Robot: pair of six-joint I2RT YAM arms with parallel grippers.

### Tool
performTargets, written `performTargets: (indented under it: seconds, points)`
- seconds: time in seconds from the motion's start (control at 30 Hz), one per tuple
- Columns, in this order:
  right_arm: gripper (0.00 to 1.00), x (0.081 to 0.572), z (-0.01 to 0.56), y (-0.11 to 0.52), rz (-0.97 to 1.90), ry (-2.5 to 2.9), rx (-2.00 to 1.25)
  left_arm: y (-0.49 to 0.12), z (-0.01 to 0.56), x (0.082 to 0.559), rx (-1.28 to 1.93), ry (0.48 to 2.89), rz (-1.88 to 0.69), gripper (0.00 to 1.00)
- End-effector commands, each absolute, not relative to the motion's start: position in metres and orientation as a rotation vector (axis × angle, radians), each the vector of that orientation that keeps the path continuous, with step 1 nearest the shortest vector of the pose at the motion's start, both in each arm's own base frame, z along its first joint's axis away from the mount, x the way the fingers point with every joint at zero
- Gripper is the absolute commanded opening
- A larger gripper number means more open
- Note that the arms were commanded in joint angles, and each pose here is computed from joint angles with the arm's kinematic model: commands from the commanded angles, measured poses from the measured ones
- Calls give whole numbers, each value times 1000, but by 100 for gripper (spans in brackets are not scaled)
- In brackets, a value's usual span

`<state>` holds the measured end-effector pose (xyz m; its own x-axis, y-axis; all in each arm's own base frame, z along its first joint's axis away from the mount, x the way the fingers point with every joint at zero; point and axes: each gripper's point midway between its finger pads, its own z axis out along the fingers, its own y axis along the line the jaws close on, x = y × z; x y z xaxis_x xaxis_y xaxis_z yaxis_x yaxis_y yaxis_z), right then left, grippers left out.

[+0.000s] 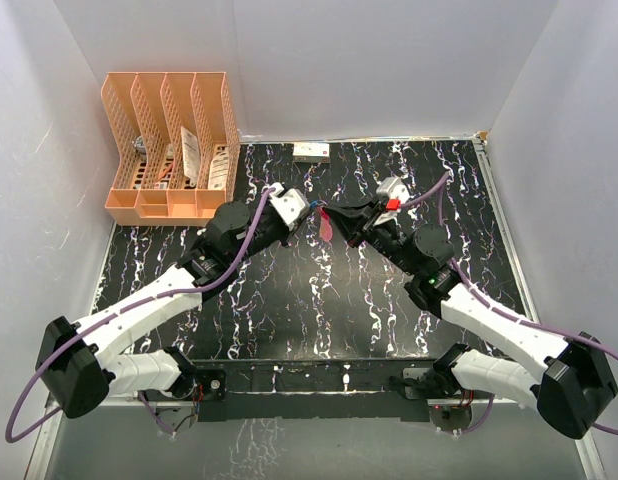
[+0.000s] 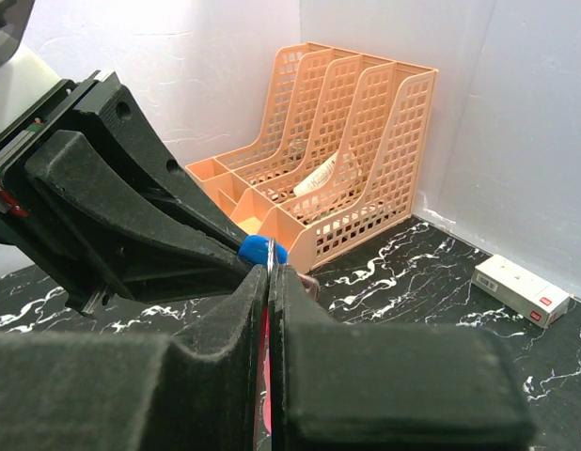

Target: Put the keys on the keyring

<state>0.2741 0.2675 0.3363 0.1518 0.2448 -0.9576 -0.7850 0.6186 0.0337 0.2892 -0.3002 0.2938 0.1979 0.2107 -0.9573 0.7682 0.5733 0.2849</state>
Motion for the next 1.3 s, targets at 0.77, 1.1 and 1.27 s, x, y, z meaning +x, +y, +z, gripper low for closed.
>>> performTargets:
  seconds: [0.77,1.1,1.27]
  points:
    - [0,295,371,268,685,1454,-605,-264,294,309,706,1453,-349,5]
    - [0,324,347,260,531,1679,-579,-221,305,316,489,1512,-236,48]
    - [0,324,339,269,548,1715,-632,-215,308,315,463,1517,-236,48]
